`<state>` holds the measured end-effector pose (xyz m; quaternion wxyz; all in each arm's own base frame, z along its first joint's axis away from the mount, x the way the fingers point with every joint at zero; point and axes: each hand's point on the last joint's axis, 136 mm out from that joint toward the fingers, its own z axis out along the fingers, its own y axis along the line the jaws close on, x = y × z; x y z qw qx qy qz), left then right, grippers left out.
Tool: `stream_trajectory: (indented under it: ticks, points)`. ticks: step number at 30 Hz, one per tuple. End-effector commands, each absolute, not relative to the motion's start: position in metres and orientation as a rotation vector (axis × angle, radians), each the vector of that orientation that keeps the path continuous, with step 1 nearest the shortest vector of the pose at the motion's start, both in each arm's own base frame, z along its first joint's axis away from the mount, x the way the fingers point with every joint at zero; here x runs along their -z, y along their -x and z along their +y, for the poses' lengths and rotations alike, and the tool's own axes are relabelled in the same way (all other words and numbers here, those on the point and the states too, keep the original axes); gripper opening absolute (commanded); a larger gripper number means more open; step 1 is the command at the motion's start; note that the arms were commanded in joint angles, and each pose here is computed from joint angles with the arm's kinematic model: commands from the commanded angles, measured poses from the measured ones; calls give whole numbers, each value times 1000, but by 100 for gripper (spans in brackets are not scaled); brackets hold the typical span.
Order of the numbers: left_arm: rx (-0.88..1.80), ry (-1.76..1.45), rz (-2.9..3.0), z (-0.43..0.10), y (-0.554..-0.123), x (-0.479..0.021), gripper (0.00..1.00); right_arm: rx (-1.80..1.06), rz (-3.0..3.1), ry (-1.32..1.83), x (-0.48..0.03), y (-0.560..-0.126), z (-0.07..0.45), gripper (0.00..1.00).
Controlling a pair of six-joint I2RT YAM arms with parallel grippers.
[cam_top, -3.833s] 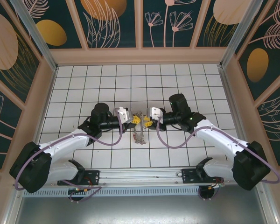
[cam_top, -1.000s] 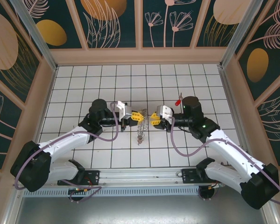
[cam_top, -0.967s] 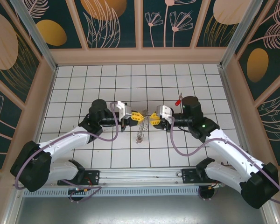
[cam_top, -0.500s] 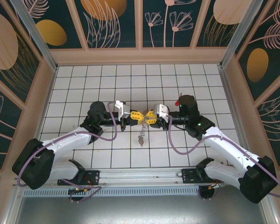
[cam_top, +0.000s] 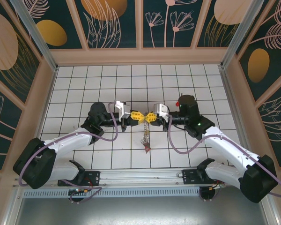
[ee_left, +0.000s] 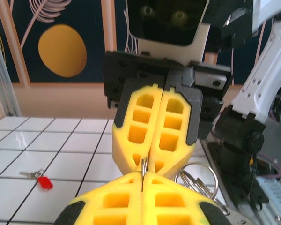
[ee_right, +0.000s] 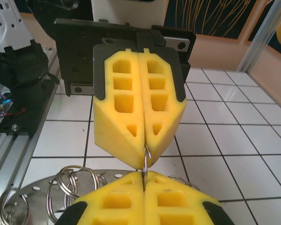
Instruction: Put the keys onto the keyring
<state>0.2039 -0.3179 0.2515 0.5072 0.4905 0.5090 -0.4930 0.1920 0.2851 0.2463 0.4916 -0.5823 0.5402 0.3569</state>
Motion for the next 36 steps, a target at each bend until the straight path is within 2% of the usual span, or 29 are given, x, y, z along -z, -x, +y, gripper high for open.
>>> stream_trajectory:
  ticks: [1, 6, 13, 15, 19, 23, 29, 36]
  points:
    - [1094, -1301, 1294, -322, -208, -240, 11, -800, 1321, 1469, -248, -196, 287, 0]
    - [946, -1438, 1418, -317, -217, -210, 9, -714, 1404, 1560, -238, -200, 289, 0]
    - [954, -1454, 1395, -319, -216, -215, 9, -643, 1457, 1607, -229, -205, 297, 0]
    - [966, -1458, 1389, -320, -215, -216, 0, -640, 1458, 1605, -230, -206, 300, 0]
    - [1009, -1428, 1309, -319, -205, -229, 0, -712, 1404, 1526, -248, -204, 300, 0]
    - [1120, -1252, 1162, -315, -194, -270, 0, -822, 1320, 1430, -263, -194, 284, 15]
    - [1211, -1145, 1093, -312, -190, -294, 0, -913, 1270, 1379, -270, -184, 271, 27]
    - [1248, -1152, 1077, -315, -189, -299, 0, -960, 1221, 1394, -278, -180, 274, 29]
